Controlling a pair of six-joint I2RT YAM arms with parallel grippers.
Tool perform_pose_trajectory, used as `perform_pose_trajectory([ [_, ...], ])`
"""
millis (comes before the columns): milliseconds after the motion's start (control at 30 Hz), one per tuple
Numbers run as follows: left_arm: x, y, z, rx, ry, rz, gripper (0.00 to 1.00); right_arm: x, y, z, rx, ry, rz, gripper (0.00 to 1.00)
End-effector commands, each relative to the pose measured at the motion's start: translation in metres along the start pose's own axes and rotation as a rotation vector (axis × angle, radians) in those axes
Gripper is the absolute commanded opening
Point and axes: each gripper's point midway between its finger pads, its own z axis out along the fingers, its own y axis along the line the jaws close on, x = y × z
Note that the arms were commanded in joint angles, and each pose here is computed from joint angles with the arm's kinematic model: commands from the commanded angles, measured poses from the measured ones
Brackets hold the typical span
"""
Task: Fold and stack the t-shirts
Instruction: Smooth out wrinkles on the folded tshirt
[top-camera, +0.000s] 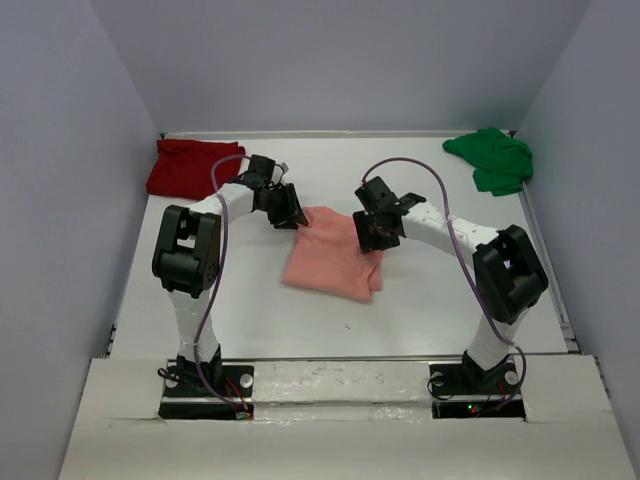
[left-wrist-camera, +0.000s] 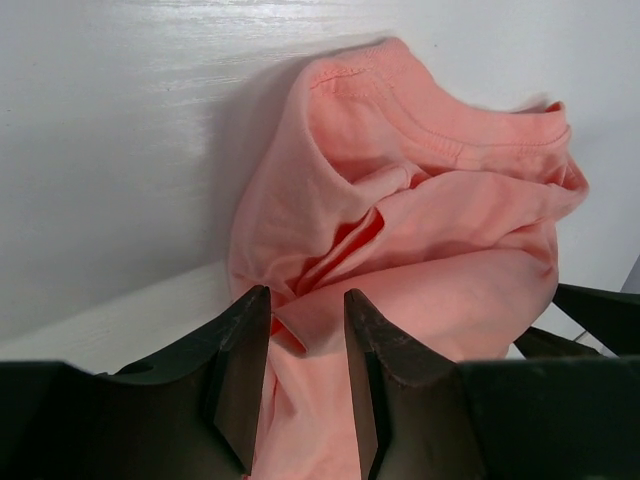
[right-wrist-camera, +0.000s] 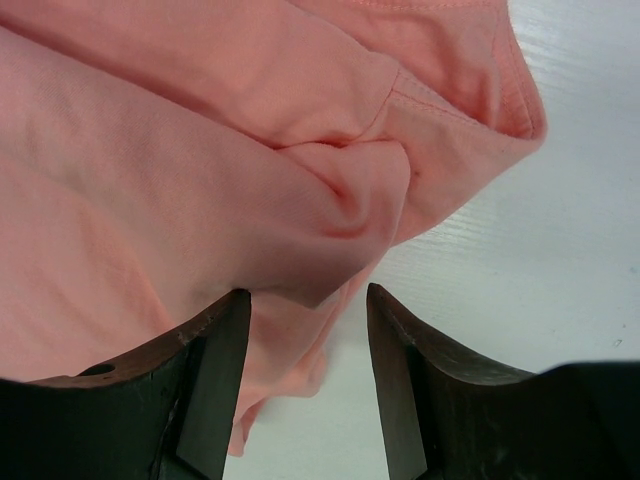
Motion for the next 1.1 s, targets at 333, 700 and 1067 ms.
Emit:
perform_pose_trajectory([
  [333, -0.008, -0.020, -0.012, 0.052, -0.025, 0.026, 0.00, -0.002, -0.012, -0.002, 0.031, -0.025, 0.047, 0.56],
  [700, -0.006, -0.022, -0.017, 0.058, -0.034, 0.034, 0.00, -0.011, -0.012, -0.007, 0.037, -0.050, 0.067, 0.56],
  [1067, -0.017, -0.003, -0.043, -0.121, -0.137, 0.019, 0.42, -0.017, -0.008, -0.009, 0.023, -0.054, 0.055, 0.56],
])
